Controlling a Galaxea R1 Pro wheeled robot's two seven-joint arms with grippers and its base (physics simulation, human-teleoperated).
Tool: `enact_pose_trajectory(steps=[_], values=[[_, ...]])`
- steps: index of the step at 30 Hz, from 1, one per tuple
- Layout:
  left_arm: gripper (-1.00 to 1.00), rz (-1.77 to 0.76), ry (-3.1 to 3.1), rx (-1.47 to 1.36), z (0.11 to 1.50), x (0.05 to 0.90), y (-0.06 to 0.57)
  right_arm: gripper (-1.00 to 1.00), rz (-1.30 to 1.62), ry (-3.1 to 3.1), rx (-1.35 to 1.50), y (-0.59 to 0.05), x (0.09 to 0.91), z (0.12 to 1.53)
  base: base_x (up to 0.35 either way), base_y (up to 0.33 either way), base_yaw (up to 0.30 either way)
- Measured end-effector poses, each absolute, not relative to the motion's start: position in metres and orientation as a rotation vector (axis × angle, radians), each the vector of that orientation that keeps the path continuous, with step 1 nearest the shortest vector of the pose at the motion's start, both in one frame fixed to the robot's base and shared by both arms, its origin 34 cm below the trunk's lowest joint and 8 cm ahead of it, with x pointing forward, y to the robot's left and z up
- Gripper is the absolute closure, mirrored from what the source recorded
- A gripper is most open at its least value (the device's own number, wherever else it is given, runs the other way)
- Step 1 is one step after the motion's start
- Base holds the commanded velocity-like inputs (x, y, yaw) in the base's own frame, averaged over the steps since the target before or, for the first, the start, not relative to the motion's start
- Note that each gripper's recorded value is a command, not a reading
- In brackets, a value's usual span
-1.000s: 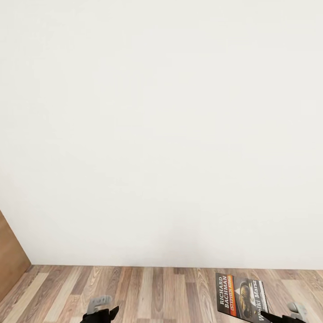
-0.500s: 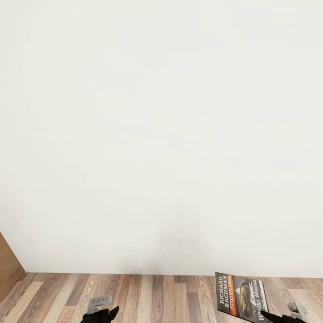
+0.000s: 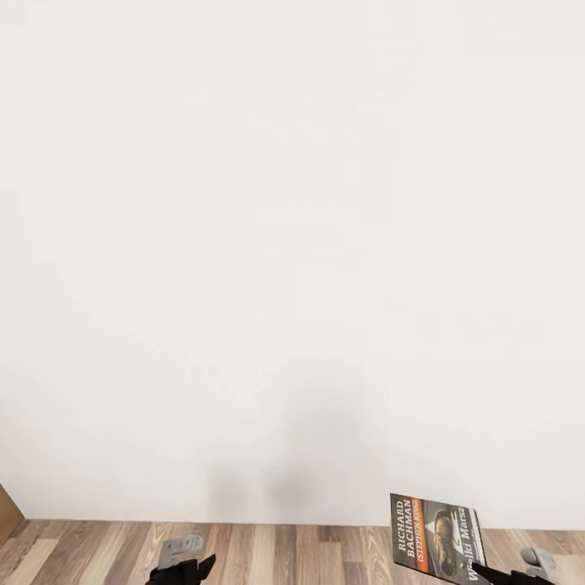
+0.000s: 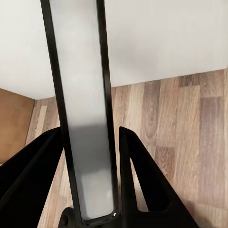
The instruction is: In the bedroom, move the book from the bed onto either nightstand, and place the two sandals side by side next to the bed.
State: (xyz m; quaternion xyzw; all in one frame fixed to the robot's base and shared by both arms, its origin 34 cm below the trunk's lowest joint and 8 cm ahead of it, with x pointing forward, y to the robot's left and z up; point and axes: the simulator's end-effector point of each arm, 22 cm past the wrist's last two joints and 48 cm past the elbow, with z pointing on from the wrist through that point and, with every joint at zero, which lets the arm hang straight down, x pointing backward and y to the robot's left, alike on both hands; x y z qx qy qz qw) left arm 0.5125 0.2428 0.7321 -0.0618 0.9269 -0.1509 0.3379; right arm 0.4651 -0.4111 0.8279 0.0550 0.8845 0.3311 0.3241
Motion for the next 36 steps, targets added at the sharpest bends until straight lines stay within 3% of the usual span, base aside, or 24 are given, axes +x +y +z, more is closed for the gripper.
enact_pose_trajectory(steps=[17, 36], values=[[-1.00, -0.394, 2.416, -0.159, 0.7317, 0.5125, 0.2418, 1.00, 0.869, 2.317, 0.147, -0.4114, 0.4660, 0.8284, 0.109, 0.000, -0.013], [-1.00, -0.395, 2.416, -0.159, 0.7317, 0.5126, 0.2416, 1.00, 0.869, 2.319, 0.145, -0.4115, 0.4654, 0.8281, 0.002, 0.000, -0.262]])
